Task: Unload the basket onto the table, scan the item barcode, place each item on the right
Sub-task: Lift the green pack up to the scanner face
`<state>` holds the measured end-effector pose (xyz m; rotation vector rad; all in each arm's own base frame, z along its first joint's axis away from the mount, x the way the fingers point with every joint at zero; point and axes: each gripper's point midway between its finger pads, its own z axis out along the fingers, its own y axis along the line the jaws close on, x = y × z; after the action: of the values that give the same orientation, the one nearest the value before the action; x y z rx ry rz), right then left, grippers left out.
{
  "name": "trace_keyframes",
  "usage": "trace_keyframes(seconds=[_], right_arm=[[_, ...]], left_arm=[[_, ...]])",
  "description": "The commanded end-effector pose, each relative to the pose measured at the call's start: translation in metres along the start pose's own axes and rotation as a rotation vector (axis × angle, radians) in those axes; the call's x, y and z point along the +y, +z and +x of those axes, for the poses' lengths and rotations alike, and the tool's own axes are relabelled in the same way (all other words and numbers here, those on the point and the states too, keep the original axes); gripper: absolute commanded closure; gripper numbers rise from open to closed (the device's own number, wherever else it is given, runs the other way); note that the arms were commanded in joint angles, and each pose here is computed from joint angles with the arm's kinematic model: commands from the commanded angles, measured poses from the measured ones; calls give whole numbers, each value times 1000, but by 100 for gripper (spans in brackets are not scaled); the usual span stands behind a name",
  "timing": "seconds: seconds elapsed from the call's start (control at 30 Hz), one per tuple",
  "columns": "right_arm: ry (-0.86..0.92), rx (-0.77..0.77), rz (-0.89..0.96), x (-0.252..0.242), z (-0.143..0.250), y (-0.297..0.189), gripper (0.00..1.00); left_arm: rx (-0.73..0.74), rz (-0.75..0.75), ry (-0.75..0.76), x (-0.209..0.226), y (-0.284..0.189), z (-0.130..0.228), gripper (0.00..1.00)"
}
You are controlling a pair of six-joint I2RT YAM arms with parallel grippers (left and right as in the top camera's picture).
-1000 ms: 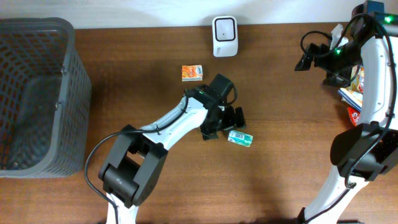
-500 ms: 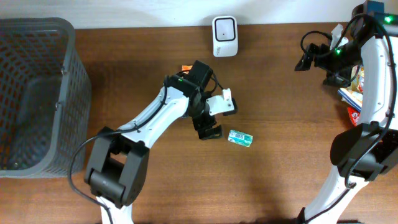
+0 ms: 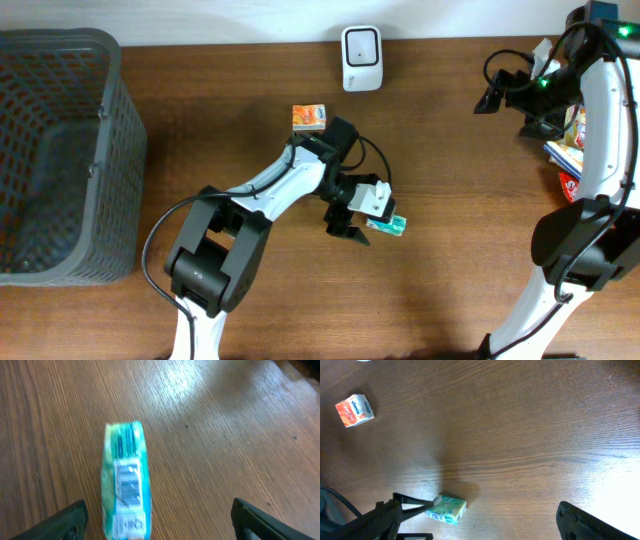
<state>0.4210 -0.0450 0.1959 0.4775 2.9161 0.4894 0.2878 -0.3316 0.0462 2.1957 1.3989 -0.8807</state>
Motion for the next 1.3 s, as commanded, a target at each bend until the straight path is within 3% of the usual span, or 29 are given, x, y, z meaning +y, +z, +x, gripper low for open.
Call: trace_keyframes(seconds=[0.0, 0.17, 0.23, 0.33, 0.37, 0.43, 0.47, 0.73, 0.87, 0.97, 1.07, 1.17, 1.27], right_arm=[[-3, 0, 13, -2, 1, 0, 2], [-3, 0, 13, -2, 1, 0, 2], [-3, 0, 13, -2, 1, 0, 2], [-3, 0, 13, -2, 1, 0, 2], [-3, 0, 13, -2, 1, 0, 2], [-3, 0, 13, -2, 1, 0, 2], [-3, 0, 13, -2, 1, 0, 2], [-3, 0, 13, -2, 1, 0, 2], [-3, 0, 13, -2, 1, 0, 2], [-3, 0, 13, -2, 1, 0, 2], [-3, 0, 13, -2, 1, 0, 2], [-3, 0, 13, -2, 1, 0, 2], [-3, 0, 13, -2, 1, 0, 2]], left_arm=[[-14, 16, 45, -2, 8, -5, 15], [-10, 43, 36, -4, 23, 3, 46], [-12, 32, 42, -1, 23, 3, 64], [-12, 29, 24, 0, 23, 2, 73], [-15, 14, -23, 4, 23, 1, 77], [-33, -44, -142, 21, 20, -2, 98], [-58, -94, -264, 37, 14, -5, 100], [-242, -278, -826, 116, -66, -36, 100], [-408, -314, -1333, 144, -119, -27, 100], [-484, -308, -1614, 149, -141, -4, 100], [-508, -336, -1661, 151, -158, 15, 100], [-564, -279, -1873, 147, -169, 27, 100], [-577, -274, -1893, 147, -173, 31, 100]])
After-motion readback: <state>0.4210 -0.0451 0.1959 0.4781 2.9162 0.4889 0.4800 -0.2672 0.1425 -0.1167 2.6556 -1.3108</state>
